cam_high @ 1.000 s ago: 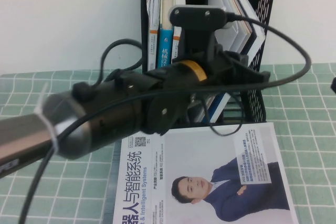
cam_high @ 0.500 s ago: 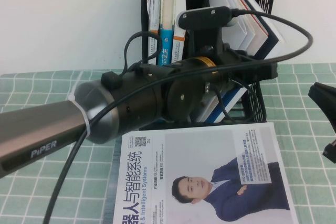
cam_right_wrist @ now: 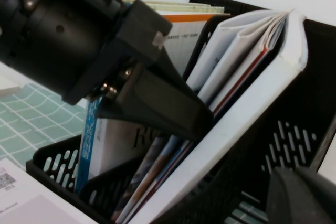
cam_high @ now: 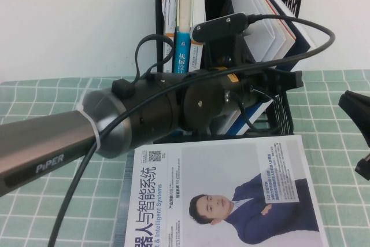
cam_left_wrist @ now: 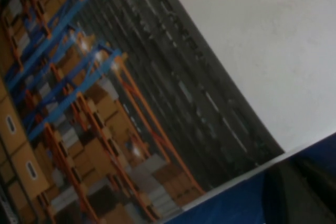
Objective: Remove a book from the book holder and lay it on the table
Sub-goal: Hold the bookshelf
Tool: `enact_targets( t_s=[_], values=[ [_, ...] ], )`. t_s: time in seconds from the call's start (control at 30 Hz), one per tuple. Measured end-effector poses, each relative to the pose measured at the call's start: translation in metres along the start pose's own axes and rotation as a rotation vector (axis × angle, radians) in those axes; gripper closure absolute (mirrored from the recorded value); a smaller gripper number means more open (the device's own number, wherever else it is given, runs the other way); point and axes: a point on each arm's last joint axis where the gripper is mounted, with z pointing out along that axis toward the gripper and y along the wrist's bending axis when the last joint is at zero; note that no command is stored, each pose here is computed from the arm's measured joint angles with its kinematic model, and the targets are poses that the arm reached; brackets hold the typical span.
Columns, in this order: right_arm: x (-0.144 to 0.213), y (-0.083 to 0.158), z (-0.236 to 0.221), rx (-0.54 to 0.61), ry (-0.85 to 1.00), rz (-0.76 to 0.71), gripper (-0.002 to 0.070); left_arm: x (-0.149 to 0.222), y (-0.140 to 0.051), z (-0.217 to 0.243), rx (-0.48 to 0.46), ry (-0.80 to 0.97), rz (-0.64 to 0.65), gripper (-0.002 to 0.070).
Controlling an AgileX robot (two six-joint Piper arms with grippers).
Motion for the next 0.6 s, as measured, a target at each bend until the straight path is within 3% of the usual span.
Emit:
enact_targets(
  t_s=[0.4,0.6],
  values=[
    [0.011,-0.005,0.004,0.032,0.031,0.056,0.0666,0.004,-0.004,0.006,0.016,-0.039,0.061,0.0678],
    [0.013,-0.005,0.006,0.027,0.034,0.077,0.0493,0.000,0.003,0.007,0.000,-0.044,0.018,0.0678]
  ],
)
